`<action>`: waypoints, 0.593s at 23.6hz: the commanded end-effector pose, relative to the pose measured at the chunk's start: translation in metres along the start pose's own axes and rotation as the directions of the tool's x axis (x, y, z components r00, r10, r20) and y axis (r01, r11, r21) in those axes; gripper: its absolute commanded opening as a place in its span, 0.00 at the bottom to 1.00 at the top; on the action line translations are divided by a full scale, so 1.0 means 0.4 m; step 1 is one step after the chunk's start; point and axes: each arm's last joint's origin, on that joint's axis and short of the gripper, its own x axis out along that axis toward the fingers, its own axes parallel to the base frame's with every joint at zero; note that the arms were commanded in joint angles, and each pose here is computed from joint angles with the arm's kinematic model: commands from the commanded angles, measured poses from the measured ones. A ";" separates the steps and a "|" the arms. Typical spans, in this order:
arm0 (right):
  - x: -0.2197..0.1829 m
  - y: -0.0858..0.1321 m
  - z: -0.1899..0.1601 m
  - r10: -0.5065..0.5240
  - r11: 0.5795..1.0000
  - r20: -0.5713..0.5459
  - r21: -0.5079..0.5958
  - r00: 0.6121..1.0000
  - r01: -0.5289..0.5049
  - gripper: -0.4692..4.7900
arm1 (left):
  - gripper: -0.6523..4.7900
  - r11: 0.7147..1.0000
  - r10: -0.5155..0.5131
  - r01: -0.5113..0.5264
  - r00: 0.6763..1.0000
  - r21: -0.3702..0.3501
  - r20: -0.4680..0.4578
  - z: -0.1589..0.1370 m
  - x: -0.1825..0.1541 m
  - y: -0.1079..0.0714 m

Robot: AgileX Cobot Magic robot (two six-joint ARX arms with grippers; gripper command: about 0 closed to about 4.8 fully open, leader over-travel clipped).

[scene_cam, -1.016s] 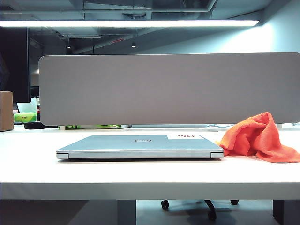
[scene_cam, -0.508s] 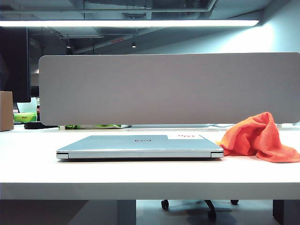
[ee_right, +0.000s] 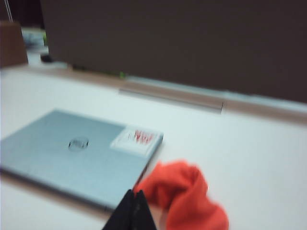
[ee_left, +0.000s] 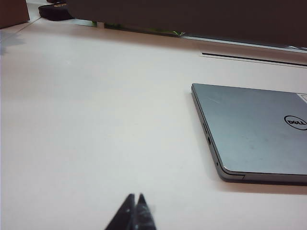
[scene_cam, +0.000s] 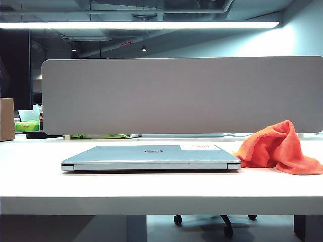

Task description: Pick up the rag and use it to wipe the water off the lid of the laptop on the table.

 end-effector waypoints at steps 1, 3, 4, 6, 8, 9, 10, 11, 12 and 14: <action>0.034 -0.007 -0.022 -0.055 0.998 0.224 -0.013 0.973 0.059 0.08 | 0.11 1.000 0.000 0.000 1.000 0.002 0.014 0.006 -0.001 -0.001; 0.045 -0.018 -0.051 -0.104 0.994 0.275 0.010 0.956 0.105 0.08 | 0.11 1.000 0.000 0.000 1.000 0.002 0.014 0.006 -0.001 -0.001; 0.048 -0.028 -0.065 -0.148 0.989 0.289 0.032 0.946 0.145 0.08 | 0.11 1.000 0.000 0.000 1.000 0.002 0.013 0.006 -0.001 -0.001; 0.048 -0.038 -0.072 -0.191 0.982 0.283 0.047 0.940 0.185 0.08 | 0.11 1.000 0.000 0.000 1.000 0.002 0.013 0.006 -0.001 -0.001; 0.049 -0.047 -0.082 -0.230 0.973 0.280 0.049 0.932 0.226 0.08 | 0.11 1.000 0.000 0.000 1.000 0.001 0.014 0.006 -0.001 -0.001; 0.052 -0.052 -0.097 -0.249 0.968 0.267 0.050 0.931 0.245 0.08 | 0.11 1.000 0.000 0.000 1.000 0.002 0.014 0.006 -0.001 -0.001; 0.054 -0.054 -0.109 -0.259 0.966 0.253 0.059 0.932 0.252 0.08 | 0.11 1.000 0.000 0.000 1.000 0.001 0.013 0.006 -0.001 -0.001; 0.059 -0.058 -0.132 -0.273 0.962 0.199 0.085 0.941 0.261 0.08 | 0.11 1.000 0.000 0.000 1.000 0.002 0.014 0.006 -0.001 -0.001; 0.061 -0.059 -0.142 -0.277 0.960 0.164 0.094 0.947 0.265 0.08 | 0.11 1.000 0.000 0.000 1.000 0.001 0.013 0.006 -0.001 -0.001; 0.063 -0.059 -0.166 -0.283 0.956 0.063 0.101 0.957 0.276 0.08 | 0.11 1.000 0.000 0.000 1.000 0.001 0.013 0.006 -0.001 -0.001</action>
